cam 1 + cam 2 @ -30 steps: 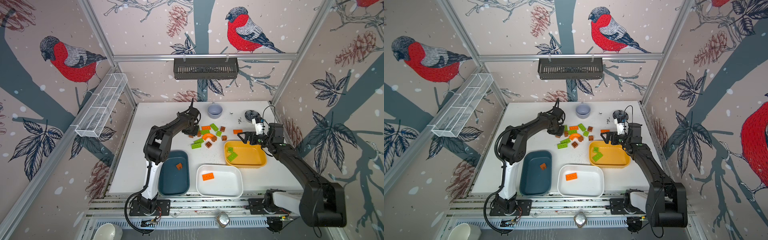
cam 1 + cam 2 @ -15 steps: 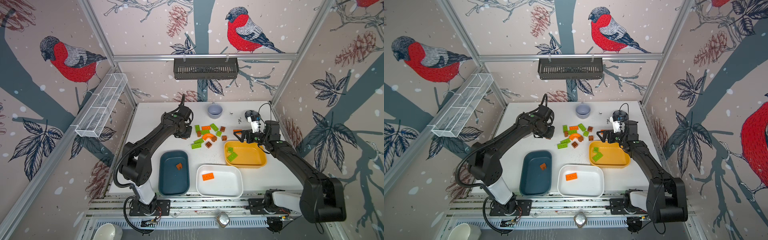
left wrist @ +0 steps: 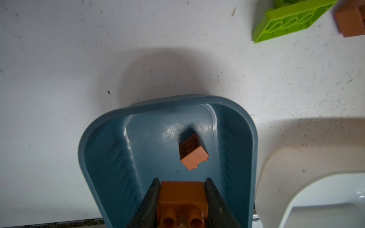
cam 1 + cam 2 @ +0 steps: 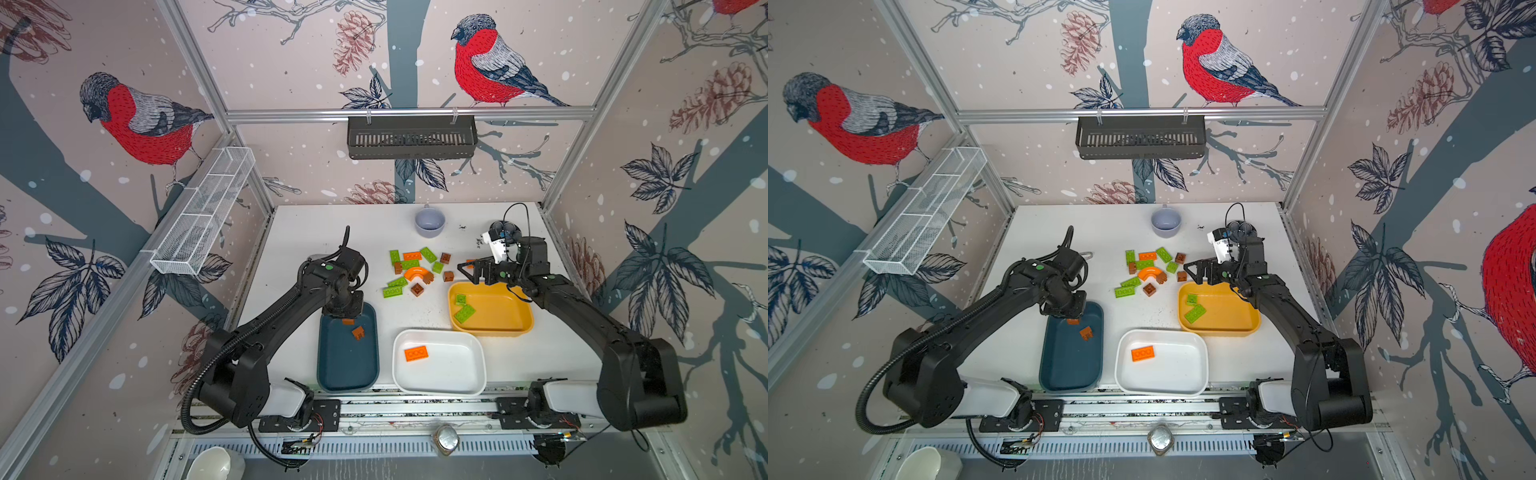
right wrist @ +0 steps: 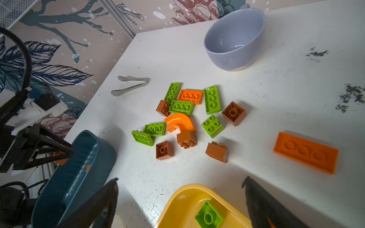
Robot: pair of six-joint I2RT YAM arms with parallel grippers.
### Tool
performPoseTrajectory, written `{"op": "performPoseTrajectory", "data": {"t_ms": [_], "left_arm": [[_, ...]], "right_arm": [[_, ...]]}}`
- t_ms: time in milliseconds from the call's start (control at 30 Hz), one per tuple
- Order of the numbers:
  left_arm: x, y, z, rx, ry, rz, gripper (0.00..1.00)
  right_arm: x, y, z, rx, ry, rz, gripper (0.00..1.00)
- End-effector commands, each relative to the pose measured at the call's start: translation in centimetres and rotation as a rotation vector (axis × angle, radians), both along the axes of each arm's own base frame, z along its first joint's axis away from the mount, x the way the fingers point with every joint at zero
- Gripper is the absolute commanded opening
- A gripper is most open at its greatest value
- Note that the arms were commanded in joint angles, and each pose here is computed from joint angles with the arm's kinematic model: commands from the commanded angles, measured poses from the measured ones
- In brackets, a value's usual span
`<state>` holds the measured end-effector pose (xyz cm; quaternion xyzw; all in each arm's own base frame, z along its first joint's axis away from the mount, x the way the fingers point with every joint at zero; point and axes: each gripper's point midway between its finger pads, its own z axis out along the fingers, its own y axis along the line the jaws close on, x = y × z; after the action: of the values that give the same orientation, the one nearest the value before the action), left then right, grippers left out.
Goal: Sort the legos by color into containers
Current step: 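Carry the brown brick to the teal tray and open the left gripper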
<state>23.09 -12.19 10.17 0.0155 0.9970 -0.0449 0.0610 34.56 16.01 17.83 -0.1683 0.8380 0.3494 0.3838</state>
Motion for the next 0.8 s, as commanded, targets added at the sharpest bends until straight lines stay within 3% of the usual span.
{"op": "performPoseTrajectory", "data": {"t_ms": [0, 100, 267, 533, 767], "left_arm": [[0.1, 0.4, -0.5, 0.008, -0.013, 0.04, 0.35], [0.4, 1.4, -0.7, 0.077, -0.018, 0.039, 0.57], [2.9, -0.1, 1.1, 0.027, -0.091, 0.019, 0.66], [9.7, -5.7, 2.5, -0.127, -0.183, -0.059, 0.67], [15.1, -11.2, 0.6, -0.228, -0.206, -0.105, 0.67]], "right_arm": [[0.0, 0.0, 0.7, -0.018, -0.026, 0.013, 0.99], [0.1, -0.3, 1.2, -0.018, -0.036, 0.007, 0.99], [0.0, -0.6, 1.2, -0.014, -0.039, -0.007, 0.99], [-0.1, -1.6, 1.4, -0.001, -0.048, -0.043, 0.99], [0.0, -2.5, 0.8, 0.004, -0.038, -0.074, 0.99]]}}
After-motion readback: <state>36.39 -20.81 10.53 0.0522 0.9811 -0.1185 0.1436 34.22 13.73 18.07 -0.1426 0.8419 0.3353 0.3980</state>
